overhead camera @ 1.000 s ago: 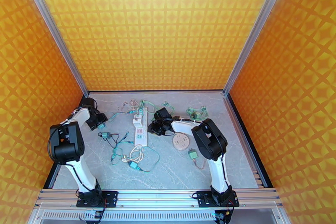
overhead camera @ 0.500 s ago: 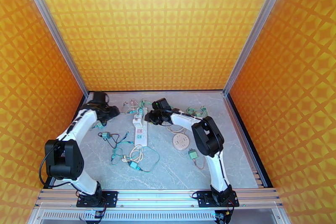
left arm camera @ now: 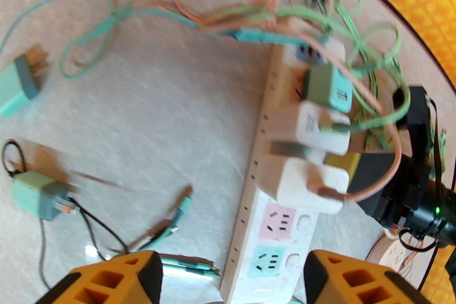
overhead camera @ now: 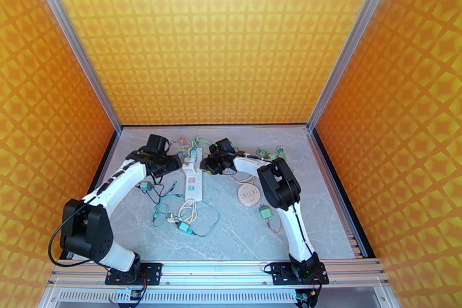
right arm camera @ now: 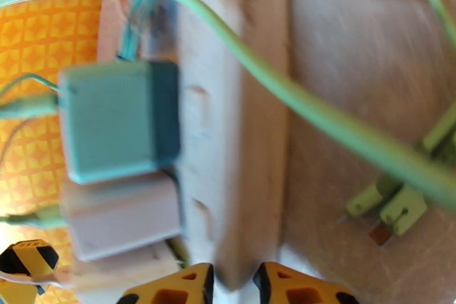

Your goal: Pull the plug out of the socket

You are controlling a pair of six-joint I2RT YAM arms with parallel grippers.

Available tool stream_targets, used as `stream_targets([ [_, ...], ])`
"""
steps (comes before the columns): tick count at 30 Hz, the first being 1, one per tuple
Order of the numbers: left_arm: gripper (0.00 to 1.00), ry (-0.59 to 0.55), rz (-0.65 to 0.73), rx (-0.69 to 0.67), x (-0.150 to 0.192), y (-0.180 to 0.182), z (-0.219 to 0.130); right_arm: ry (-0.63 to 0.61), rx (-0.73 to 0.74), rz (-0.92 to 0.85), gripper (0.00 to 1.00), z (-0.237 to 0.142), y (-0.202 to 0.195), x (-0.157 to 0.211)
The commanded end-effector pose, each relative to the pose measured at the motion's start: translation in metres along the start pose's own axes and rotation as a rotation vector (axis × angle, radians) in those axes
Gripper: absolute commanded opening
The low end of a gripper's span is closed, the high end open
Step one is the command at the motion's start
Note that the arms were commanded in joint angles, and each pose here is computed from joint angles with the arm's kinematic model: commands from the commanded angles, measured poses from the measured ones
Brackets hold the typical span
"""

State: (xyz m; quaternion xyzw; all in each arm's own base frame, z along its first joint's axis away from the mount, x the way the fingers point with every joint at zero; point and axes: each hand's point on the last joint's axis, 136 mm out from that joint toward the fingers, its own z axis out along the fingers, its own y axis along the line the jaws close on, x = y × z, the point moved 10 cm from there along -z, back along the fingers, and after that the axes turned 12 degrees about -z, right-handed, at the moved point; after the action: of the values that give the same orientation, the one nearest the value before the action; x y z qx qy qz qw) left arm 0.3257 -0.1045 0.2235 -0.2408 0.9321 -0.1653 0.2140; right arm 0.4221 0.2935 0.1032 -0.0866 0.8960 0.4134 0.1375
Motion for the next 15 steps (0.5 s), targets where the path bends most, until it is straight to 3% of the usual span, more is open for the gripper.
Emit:
stream_targets([
  [1,0.69,-0.019,0.024,0.022,0.007,-0.008,0.008,0.051,0.014,0.025,0.27,0.010,-0.014,0.015],
  [15,0.69,0.027,0.174,-0.028,0.010,-0.052,0.070,0.068,0.025,0.033,0.25,0.010,-0.019,0.026],
])
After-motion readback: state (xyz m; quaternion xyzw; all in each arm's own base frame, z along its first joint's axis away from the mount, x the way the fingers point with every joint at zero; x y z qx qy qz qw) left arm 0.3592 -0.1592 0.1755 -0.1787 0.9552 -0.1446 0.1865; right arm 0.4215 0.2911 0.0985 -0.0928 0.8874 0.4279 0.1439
